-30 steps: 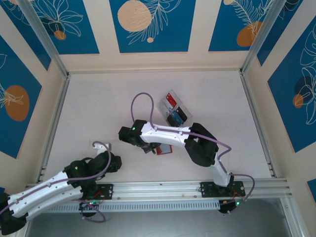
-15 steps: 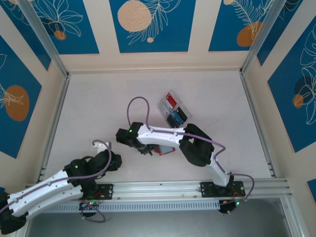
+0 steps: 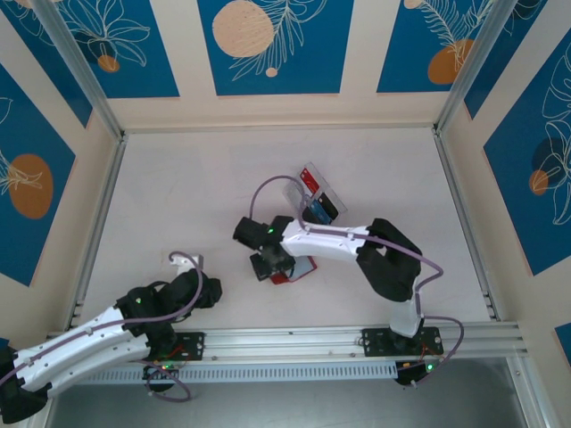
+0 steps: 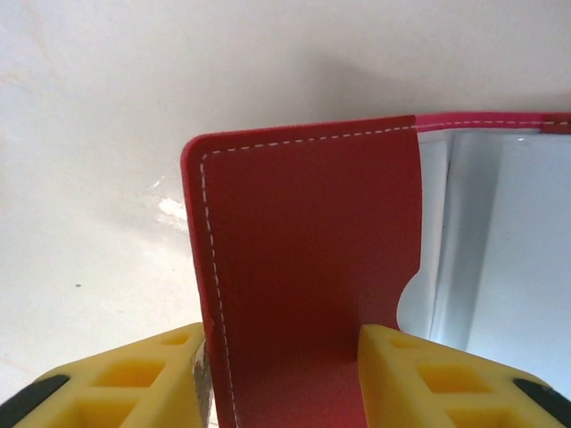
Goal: Put the credit cards into the card holder
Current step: Open the card holder at the bottom-center of the table, then flip over the card slot in the card holder.
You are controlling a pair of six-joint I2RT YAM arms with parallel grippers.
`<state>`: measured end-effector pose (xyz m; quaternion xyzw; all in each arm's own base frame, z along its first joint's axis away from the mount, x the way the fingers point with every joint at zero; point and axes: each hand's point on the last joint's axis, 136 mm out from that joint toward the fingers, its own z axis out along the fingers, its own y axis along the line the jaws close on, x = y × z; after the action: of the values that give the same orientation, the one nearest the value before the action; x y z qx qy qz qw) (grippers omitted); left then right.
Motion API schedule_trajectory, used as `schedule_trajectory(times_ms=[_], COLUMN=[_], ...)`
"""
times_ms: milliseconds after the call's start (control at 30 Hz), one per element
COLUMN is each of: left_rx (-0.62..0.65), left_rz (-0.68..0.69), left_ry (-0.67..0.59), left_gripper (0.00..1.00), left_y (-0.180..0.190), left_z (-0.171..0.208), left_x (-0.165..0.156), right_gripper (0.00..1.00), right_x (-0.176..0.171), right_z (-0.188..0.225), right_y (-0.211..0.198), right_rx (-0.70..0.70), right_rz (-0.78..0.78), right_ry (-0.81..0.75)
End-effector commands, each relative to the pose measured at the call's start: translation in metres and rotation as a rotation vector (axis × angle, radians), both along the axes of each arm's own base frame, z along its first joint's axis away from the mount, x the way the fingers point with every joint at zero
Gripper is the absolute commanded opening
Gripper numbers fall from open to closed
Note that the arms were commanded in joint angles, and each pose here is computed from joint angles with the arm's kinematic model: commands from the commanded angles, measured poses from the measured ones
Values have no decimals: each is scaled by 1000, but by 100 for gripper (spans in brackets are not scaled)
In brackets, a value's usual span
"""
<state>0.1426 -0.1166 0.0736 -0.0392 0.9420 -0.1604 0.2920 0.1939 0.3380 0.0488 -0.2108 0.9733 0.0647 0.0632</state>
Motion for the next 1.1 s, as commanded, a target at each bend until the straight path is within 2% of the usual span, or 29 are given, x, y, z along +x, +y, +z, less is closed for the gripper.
schedule_trajectory(times_ms=[0, 200, 367, 567, 867, 1067], left_rx=[-47, -60, -92, -129, -150, -126], left_rz=[-76, -198, -233, -306, -328, -330], left_ry=[-48, -57, -53, -8, 7, 34], left_gripper=[48, 50, 50, 47, 29, 11], left_y=[-20, -52, -72, -101, -131, -150], left_z=[27, 50, 62, 55, 43, 26], left_x=[8, 17, 25, 28, 43, 57], right_gripper=[50, 50, 53, 60, 65, 65], right_x=[1, 1, -1, 9, 18, 20], right_z=[8, -10, -25, -36, -45, -48], right_y=[18, 18, 17, 0, -17, -26], right_rx=[200, 290, 343, 403, 532, 585], right_rz=[7, -1, -34, -132, -285, -346], right_ry=[73, 145, 198, 264, 384, 424])
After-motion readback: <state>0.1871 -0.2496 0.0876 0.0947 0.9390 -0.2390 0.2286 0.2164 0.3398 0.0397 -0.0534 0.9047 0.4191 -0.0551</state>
